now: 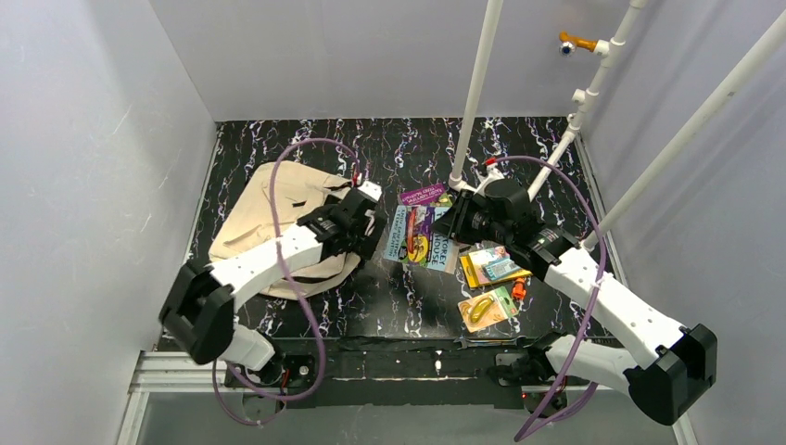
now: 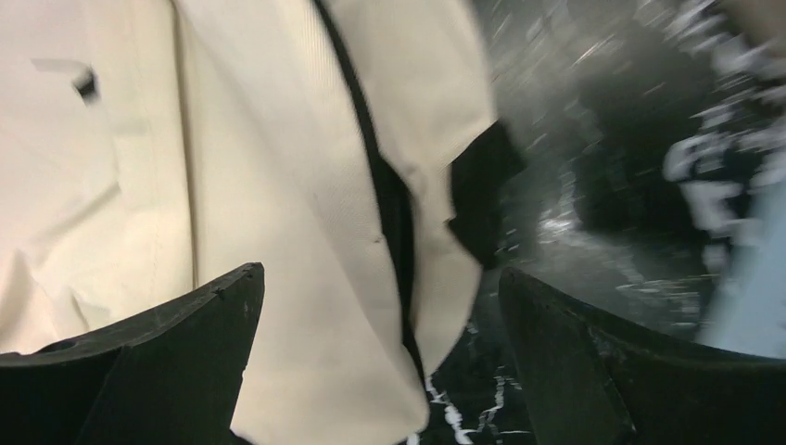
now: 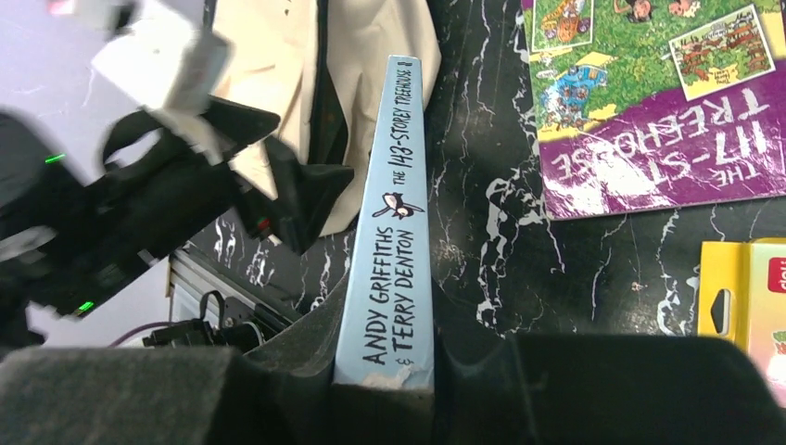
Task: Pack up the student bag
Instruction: Pick up the book from the center of the board, then place the book in the student bag, then pick up the book from the center of the board.
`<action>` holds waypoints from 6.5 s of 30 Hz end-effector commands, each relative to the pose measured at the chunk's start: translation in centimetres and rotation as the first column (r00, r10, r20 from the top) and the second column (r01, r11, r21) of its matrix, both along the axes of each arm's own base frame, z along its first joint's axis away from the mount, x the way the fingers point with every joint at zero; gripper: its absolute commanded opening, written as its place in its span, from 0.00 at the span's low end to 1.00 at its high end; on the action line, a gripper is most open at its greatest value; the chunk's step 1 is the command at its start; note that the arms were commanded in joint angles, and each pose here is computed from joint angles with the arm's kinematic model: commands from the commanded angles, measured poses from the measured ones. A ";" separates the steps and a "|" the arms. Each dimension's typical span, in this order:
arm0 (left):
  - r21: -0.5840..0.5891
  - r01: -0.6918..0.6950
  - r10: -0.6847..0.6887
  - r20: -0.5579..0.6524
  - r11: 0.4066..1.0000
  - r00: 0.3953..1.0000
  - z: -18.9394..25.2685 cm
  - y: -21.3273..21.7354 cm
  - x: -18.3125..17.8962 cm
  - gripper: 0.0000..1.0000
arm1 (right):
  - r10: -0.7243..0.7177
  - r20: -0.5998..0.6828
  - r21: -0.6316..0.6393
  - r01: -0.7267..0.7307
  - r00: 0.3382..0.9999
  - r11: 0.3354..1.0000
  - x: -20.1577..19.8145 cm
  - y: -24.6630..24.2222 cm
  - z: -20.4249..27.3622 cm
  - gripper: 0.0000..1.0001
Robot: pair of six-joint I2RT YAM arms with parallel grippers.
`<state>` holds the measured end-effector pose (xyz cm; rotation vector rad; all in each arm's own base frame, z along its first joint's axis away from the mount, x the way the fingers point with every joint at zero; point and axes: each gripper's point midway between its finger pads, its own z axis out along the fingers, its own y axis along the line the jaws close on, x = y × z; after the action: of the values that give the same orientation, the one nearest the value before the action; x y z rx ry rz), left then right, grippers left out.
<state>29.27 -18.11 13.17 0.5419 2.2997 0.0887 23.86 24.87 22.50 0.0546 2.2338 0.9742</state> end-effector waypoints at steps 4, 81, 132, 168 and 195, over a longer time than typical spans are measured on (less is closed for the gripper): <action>0.096 -0.167 0.177 -0.115 0.981 0.977 -3.3 4.2 0.7 0.76 | 0.057 0.049 0.088 -0.061 0.997 0.994 -0.1 1.4 1.7 0.01; -0.079 -0.209 0.204 -0.069 0.975 0.977 4.6 7.3 -2.6 0.12 | -0.060 0.015 -0.456 0.060 0.998 0.888 9.6 -4.3 -11.9 0.86; -0.658 -0.473 0.222 -0.431 0.586 0.874 -2.3 -18.8 4.1 0.00 | -0.156 -0.113 -0.275 0.120 0.981 0.954 10.1 -9.9 -13.5 0.98; 0.195 0.672 -0.695 0.079 0.714 0.715 -6.1 -21.1 2.0 0.84 | -0.297 -0.195 -0.161 0.268 0.935 0.950 8.6 -13.8 -13.3 0.98; 0.170 0.431 -0.458 0.184 0.886 0.870 0.5 -19.3 5.7 0.00 | -0.140 -0.350 0.189 0.216 0.926 0.958 8.5 -8.8 -11.5 1.00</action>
<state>32.96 -38.18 6.91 1.3559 1.9374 0.0584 32.94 12.07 8.90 0.5495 2.3890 0.8444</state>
